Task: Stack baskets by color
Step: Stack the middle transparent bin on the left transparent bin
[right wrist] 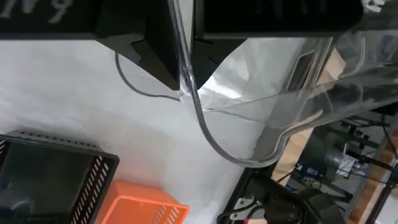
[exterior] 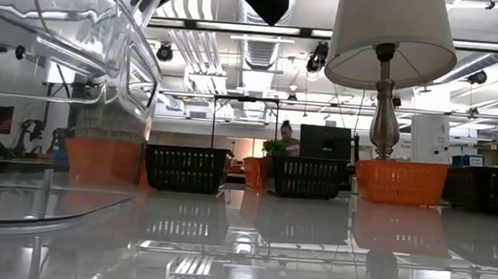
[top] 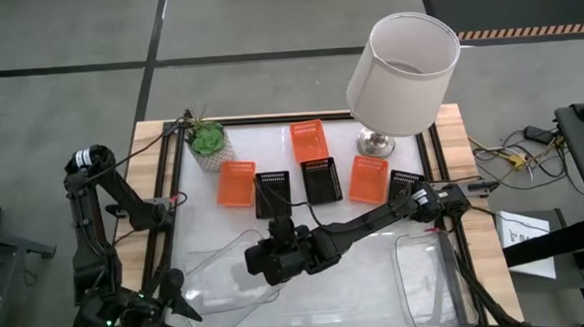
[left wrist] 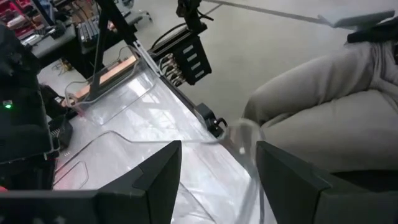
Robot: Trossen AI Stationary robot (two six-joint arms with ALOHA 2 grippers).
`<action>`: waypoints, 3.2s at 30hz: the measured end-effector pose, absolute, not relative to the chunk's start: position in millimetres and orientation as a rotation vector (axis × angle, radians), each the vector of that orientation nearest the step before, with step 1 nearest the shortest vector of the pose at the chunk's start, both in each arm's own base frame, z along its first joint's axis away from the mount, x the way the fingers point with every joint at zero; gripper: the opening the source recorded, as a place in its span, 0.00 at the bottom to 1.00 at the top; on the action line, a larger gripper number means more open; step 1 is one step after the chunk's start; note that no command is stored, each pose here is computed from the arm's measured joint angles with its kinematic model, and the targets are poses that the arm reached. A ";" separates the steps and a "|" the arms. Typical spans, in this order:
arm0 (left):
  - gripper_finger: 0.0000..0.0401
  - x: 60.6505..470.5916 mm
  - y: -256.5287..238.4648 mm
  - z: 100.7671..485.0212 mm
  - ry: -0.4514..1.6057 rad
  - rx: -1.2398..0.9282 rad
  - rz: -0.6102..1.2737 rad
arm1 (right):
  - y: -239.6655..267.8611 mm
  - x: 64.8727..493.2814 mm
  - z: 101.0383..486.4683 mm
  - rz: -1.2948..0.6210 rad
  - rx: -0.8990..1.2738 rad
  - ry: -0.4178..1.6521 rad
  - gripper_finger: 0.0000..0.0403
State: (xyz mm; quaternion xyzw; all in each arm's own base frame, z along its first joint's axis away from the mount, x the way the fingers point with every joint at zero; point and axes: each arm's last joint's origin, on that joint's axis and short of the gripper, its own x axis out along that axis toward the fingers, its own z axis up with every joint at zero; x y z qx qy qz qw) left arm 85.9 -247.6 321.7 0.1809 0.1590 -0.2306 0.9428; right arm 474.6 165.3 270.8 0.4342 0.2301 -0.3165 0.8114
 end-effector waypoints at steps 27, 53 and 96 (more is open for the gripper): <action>0.48 93.9 -253.5 338.9 0.297 0.297 -0.470 | 162.8 462.7 327.3 -0.479 0.626 0.521 0.48; 0.48 227.8 -220.4 372.3 0.653 0.011 -0.236 | 259.1 322.7 321.8 -0.381 -0.235 0.909 0.39; 0.33 287.8 -231.2 317.1 1.453 -0.411 0.172 | 155.2 206.5 274.5 -0.216 -0.265 0.402 0.25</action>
